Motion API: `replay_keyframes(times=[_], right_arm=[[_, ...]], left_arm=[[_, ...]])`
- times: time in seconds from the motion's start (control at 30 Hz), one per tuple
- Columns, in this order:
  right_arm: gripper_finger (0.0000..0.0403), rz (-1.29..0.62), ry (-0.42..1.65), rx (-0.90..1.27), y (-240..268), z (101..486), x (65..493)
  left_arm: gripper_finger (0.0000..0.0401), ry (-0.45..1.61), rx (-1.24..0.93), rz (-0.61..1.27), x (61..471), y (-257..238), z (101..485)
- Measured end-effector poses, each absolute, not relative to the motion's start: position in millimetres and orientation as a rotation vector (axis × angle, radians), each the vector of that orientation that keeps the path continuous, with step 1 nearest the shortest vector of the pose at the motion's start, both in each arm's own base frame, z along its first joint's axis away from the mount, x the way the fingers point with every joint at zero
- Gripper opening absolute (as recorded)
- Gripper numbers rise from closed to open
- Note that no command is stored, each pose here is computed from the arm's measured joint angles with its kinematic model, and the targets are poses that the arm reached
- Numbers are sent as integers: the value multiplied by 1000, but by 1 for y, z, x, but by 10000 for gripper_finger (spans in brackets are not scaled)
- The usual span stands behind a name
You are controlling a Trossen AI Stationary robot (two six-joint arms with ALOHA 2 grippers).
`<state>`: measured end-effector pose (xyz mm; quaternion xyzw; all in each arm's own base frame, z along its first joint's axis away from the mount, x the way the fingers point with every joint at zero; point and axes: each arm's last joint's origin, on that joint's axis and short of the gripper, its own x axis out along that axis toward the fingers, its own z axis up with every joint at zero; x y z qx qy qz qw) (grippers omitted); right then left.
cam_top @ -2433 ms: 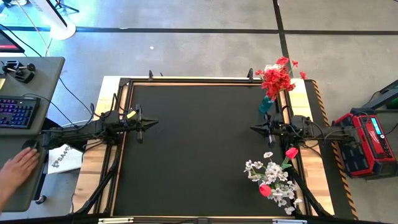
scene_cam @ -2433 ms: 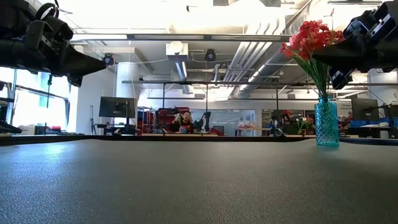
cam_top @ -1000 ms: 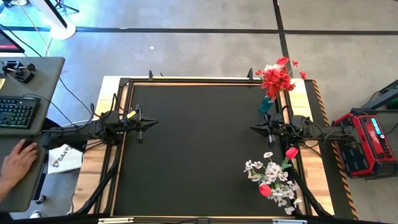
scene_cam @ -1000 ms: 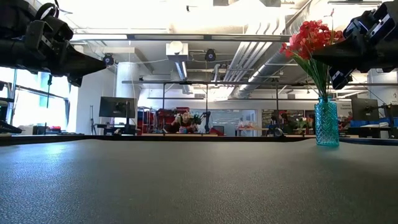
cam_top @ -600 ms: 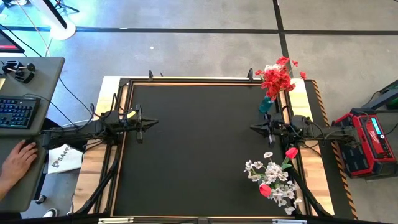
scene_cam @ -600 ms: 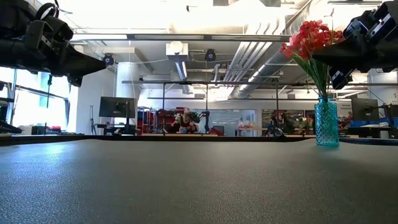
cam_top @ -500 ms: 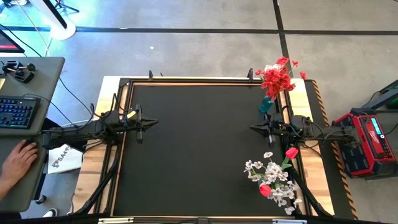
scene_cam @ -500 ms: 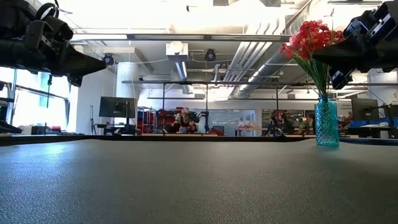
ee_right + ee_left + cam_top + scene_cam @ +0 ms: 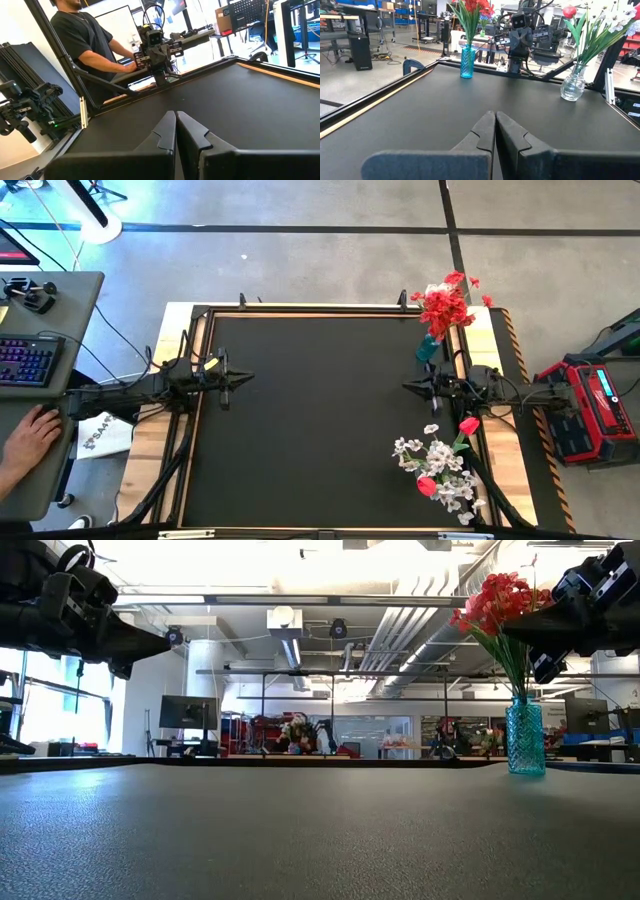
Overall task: Sort flowers into vase by color
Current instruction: Return to Home Position
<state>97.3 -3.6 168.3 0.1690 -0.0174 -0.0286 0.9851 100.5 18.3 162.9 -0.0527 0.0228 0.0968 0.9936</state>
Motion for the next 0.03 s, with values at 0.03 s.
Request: replay_keyframes(times=[0.03], right_arm=[[0,-57,-35,340,-4,168,97]], left_arm=[[0,46,-106,194,100,18,163]])
